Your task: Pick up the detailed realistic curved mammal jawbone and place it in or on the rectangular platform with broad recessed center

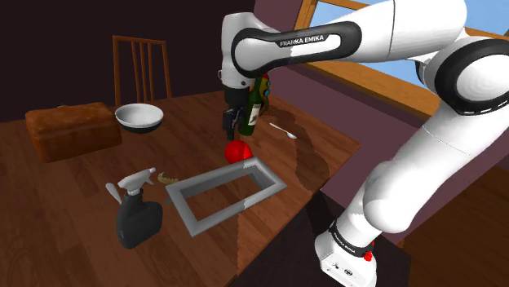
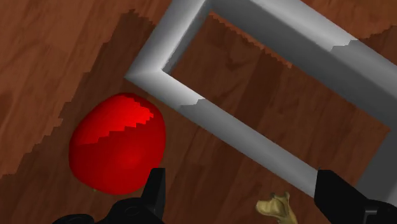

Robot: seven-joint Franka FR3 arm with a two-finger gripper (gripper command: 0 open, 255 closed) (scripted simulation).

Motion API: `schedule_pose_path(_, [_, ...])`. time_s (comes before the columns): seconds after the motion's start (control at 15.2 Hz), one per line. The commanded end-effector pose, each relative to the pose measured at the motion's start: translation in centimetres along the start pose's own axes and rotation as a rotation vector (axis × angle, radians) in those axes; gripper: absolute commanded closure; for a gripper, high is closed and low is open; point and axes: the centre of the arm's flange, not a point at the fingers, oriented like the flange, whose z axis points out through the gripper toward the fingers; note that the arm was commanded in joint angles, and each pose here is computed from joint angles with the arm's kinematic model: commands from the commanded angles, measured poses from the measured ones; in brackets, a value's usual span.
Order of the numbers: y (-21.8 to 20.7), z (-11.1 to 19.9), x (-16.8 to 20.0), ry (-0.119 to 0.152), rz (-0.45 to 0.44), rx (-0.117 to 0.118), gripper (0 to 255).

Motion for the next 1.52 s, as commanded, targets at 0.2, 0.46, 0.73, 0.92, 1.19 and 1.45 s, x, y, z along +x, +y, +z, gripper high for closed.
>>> schedule_pose_path(0.2, [-2.8,2.4,5.9,-0.022,-0.065,0.018,0])
schedule_pose_path(0.46, [-5.3,4.3,10.3,-0.039,-0.116,0.031,0])
schedule_pose_path(0.73, [-8.0,6.4,14.6,-0.057,-0.168,0.044,0])
schedule_pose_path(0.92, [-10.1,7.9,17.6,-0.070,-0.207,0.054,0])
schedule_pose_path(1.19, [-12.4,9.9,20.4,-0.082,-0.244,0.063,0])
schedule_pose_path(1.45, [-12.5,12.0,20.2,-0.082,-0.244,0.063,0])
